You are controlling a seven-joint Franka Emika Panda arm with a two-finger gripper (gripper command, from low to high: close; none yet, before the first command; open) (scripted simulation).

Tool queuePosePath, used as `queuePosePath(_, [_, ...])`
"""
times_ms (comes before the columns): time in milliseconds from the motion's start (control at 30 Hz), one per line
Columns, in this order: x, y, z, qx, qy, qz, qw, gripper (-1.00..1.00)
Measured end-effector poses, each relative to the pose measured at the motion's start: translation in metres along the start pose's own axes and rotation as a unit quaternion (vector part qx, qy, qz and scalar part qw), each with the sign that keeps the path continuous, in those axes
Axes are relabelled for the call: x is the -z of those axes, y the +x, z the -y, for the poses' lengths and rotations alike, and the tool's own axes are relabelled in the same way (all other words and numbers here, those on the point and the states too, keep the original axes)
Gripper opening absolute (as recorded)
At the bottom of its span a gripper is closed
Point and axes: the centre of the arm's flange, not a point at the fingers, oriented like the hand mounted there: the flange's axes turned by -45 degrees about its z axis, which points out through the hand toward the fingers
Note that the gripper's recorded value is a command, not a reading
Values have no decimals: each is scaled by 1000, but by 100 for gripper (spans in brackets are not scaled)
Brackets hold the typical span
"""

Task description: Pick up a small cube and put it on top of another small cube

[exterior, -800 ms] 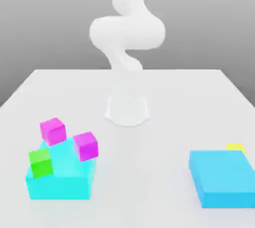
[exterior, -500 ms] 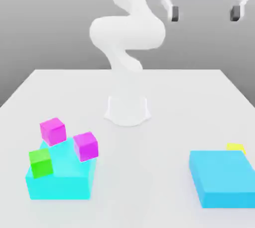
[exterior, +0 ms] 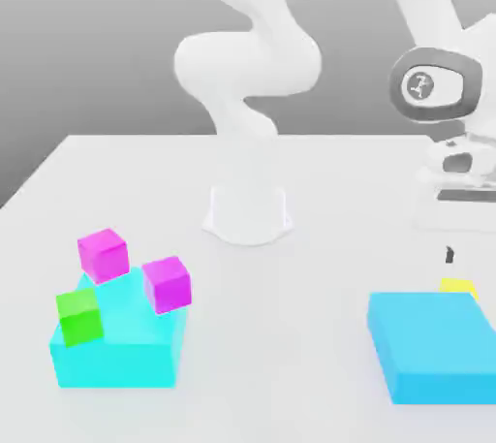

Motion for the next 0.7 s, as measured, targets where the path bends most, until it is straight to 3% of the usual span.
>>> queuePosePath(100, [-32, -43, 8, -9, -2, 38, 999, 0])
queuePosePath(367, [-93, -58, 10, -11, -2, 47, 999, 0])
queuePosePath(400, [-99, -58, 9, -10, -3, 47, 999, -100])
queuePosePath(700, [-85, -57, 11, -12, 0, 47, 999, -100])
